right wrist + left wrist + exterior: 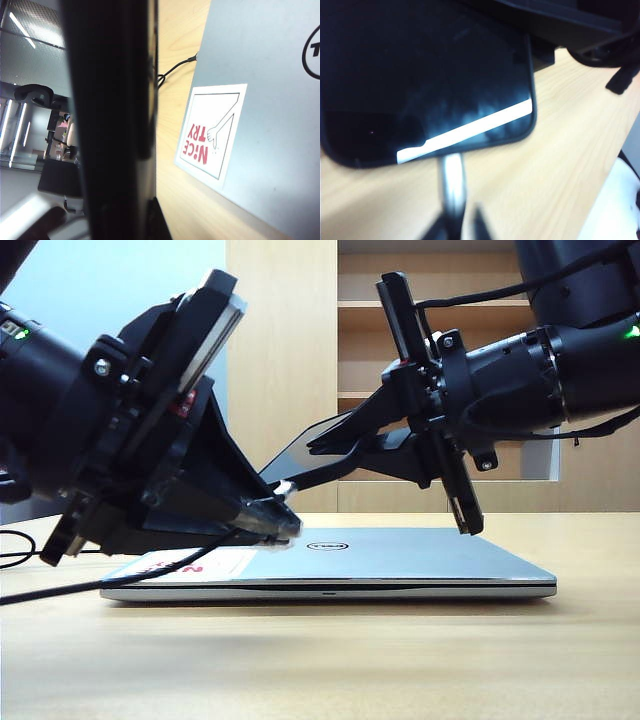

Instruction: Pick up the charging cable and the phone, plug the charging cable into the charging port on the phone, and finally place them back on the table.

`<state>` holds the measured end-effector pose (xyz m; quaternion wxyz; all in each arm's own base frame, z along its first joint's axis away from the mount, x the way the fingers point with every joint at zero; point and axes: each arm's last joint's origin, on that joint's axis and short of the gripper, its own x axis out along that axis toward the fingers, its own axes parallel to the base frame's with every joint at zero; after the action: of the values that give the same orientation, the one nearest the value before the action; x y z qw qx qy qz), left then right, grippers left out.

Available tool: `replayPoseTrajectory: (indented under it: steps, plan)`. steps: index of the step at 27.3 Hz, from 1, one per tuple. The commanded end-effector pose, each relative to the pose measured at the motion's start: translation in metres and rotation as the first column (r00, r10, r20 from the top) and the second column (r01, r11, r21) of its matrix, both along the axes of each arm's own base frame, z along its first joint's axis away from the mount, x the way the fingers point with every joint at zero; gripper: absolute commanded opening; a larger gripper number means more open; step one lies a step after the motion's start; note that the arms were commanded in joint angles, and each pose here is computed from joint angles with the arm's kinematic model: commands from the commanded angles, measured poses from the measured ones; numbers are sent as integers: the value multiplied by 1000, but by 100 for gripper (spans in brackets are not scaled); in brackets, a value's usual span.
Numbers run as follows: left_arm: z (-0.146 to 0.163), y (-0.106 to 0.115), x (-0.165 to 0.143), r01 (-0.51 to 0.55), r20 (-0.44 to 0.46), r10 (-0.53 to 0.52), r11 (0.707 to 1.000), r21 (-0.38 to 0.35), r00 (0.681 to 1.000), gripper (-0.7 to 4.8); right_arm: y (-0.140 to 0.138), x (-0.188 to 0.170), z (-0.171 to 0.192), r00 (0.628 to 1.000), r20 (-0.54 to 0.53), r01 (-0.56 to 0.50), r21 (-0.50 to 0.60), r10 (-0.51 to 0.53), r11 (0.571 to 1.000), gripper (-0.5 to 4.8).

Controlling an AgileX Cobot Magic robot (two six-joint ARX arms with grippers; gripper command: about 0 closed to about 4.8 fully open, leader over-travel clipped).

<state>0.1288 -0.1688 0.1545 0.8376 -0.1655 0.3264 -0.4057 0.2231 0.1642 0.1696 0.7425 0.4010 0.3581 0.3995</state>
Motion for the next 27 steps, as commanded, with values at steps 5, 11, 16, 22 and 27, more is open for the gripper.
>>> replayPoseTrajectory:
  steps: [5, 11, 16, 22, 27]
  plan:
    - [8, -3, 2, -3, 48, 5, 999, -49, 999, 166, -1, 3, 9, 996, 87, -18, 30, 16, 999, -6]
    - [8, -2, 2, 7, 69, -5, 999, -35, 998, 236, -12, 11, 10, 995, 89, 31, 31, -34, 999, -6]
    - [10, -3, 3, 16, 95, -14, 999, -29, 995, 177, -31, 21, 13, 989, 99, 107, 36, -110, 994, -6]
    - [19, 2, 5, 4, 132, 2, 999, -47, 991, -6, -56, 28, 13, 981, 48, 187, 3, -187, 982, -6]
    - [23, 14, 12, -40, 176, 40, 999, -1, 984, -6, -72, 31, 16, 978, 30, 208, -58, -207, 976, -5]
